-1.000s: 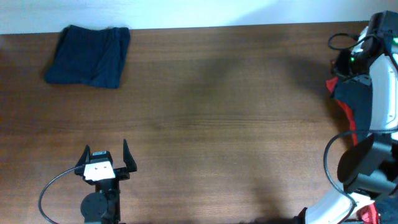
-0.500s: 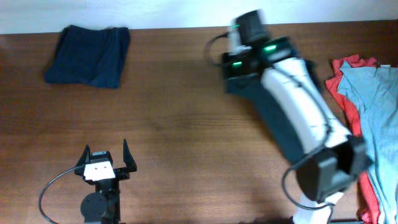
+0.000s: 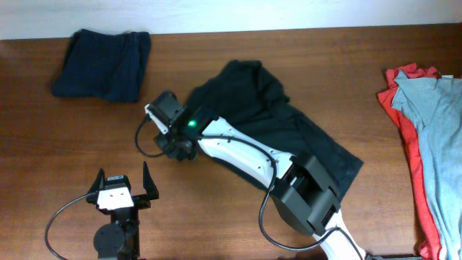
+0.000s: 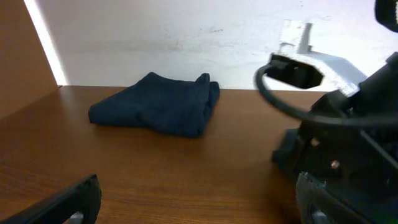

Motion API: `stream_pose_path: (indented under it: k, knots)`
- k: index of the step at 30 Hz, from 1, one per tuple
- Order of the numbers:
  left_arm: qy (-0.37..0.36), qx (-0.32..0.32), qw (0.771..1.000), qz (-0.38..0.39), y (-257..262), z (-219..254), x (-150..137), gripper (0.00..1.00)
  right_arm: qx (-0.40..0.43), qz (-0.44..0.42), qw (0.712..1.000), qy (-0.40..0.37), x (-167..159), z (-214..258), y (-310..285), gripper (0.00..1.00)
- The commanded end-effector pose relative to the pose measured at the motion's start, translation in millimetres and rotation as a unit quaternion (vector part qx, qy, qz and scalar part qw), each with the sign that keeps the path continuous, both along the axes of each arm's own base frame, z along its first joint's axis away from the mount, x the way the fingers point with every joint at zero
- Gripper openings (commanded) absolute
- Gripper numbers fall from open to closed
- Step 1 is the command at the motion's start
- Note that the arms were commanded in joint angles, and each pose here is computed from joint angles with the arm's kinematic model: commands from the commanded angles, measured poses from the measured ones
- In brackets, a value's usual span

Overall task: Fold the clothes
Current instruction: 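Drag the black t-shirt left to the table center with the right gripper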

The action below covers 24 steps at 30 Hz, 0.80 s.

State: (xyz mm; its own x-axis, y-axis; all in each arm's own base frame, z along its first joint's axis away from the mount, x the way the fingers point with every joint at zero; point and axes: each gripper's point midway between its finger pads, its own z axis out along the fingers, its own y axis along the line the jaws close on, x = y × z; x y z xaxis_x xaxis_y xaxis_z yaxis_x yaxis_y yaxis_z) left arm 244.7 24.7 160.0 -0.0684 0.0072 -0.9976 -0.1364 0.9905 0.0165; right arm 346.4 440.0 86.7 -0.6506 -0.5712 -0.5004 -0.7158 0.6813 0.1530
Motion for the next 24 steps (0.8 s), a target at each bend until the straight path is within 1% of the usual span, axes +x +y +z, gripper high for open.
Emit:
stream_pose_path:
  k: [1,5,10,14,16,18,19,20,23,24]
  knots:
    - [0.002,0.009,1.000,-0.004,-1.3,-1.0,0.0,0.99,0.011,0.016,1.000,-0.017,-1.2,10.4,8.8,0.04]
    - [0.002,0.009,1.000,-0.004,-1.3,-1.0,0.0,0.99,0.013,0.019,1.000,-0.017,-3.5,10.8,11.3,0.05]
    - [0.002,0.009,1.000,-0.004,-1.3,-1.0,0.0,0.99,0.046,0.042,0.998,0.001,-12.1,16.2,23.8,0.05]
    - [0.002,0.009,1.000,-0.004,-1.3,-1.0,0.0,0.99,0.047,0.043,0.998,0.002,-12.6,16.2,24.2,0.05]
    - [0.002,0.009,1.000,-0.004,-1.3,-1.0,0.0,0.99,0.049,0.045,0.998,0.004,-13.8,16.4,24.9,0.16]
    - [0.002,0.009,1.000,-0.004,-1.3,-1.0,0.0,0.99,0.053,0.049,0.997,0.010,-16.1,16.8,26.3,0.24]
    - [0.002,0.009,1.000,-0.004,-1.3,-1.0,0.0,0.99,0.055,0.050,0.997,0.012,-16.9,17.0,26.8,0.32]
    - [0.002,0.009,1.000,-0.004,-1.3,-1.0,0.0,0.99,0.056,0.051,0.997,0.013,-17.5,17.2,27.2,0.43]
    - [0.002,0.009,1.000,-0.004,-1.3,-1.0,0.0,0.99,0.056,0.063,0.996,0.004,-16.5,20.1,27.0,0.62]
    - [0.002,0.009,1.000,-0.004,-1.3,-0.9,0.0,0.99,0.056,0.069,0.996,-0.003,-14.6,23.8,25.5,0.65]
